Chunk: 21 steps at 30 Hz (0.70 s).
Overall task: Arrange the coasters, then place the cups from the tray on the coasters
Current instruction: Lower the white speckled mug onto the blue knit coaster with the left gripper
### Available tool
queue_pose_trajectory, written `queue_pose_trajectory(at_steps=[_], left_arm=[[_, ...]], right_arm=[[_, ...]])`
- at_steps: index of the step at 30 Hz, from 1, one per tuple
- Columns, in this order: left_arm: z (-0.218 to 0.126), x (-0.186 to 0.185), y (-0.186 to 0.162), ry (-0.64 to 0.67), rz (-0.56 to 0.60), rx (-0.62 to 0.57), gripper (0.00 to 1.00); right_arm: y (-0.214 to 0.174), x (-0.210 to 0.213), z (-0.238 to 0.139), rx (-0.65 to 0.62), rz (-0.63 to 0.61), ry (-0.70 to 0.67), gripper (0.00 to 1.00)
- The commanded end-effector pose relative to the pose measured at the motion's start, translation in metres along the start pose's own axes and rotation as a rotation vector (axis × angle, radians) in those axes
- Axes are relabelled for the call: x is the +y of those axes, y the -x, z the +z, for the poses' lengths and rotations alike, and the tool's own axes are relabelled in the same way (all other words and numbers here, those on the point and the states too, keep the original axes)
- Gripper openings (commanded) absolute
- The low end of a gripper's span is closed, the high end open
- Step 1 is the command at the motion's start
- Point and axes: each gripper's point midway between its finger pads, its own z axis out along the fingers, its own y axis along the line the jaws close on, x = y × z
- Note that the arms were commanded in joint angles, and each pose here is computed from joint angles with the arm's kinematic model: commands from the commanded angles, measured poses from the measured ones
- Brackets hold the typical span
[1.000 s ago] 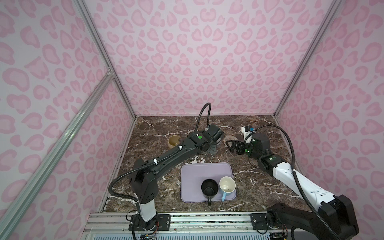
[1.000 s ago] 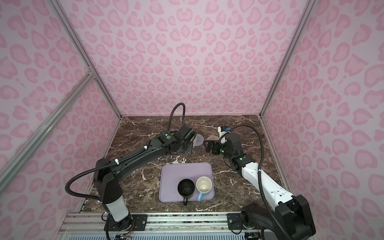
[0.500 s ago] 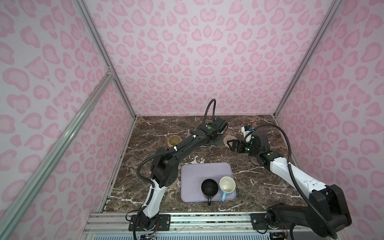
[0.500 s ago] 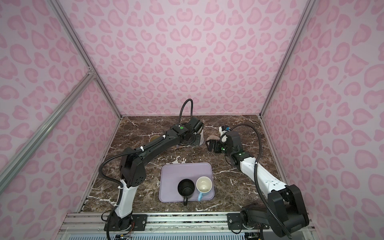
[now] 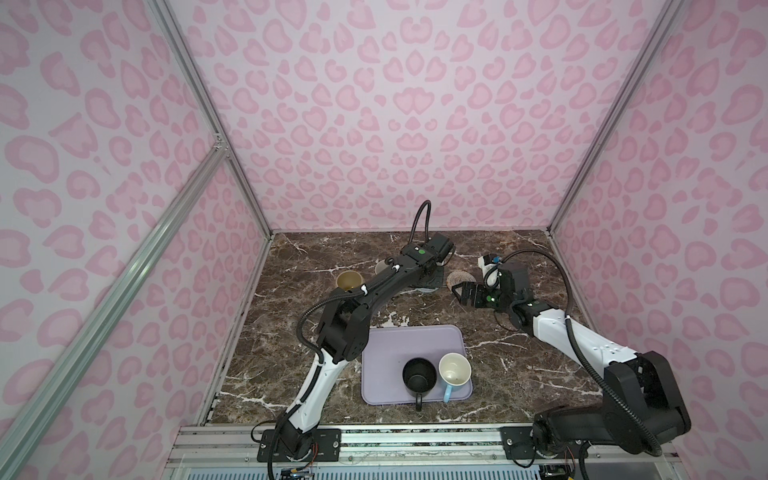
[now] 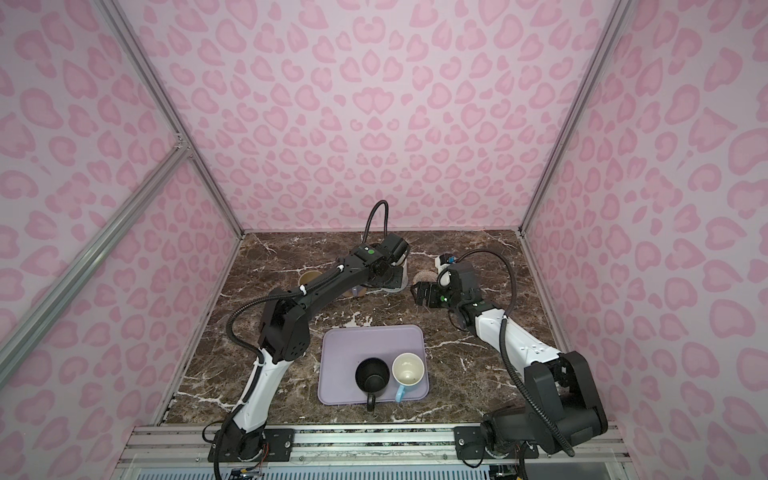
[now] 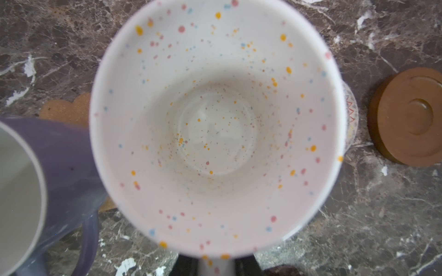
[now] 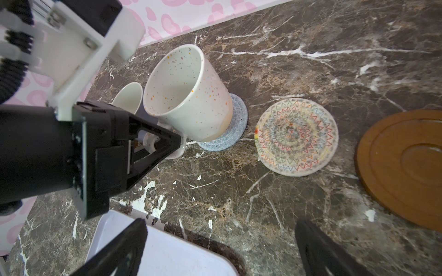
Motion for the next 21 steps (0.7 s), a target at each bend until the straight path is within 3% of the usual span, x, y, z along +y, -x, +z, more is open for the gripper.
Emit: queue_pose_trajectory(at_steps=[1, 18, 21], left_arm=[[0.0040, -0.0003, 0.0126, 0.004, -0.019, -0.039, 0.03], [0.0132, 0.0057, 0.0071, 0.026, -0.034, -0.013, 0.04], [0.0135, 0.0054, 0.0060, 0.023, -0.039, -0.008, 0.10]], right_arm=[[0.0050, 0.0013, 0.0017, -0.012, -0.015, 0.007, 0.98], [0.0045, 0.0000, 0.0010, -0.011, -0.015, 0.003, 0.98], [0.0041, 0.0004, 0.0002, -0.010, -0.016, 0.005, 0.98]])
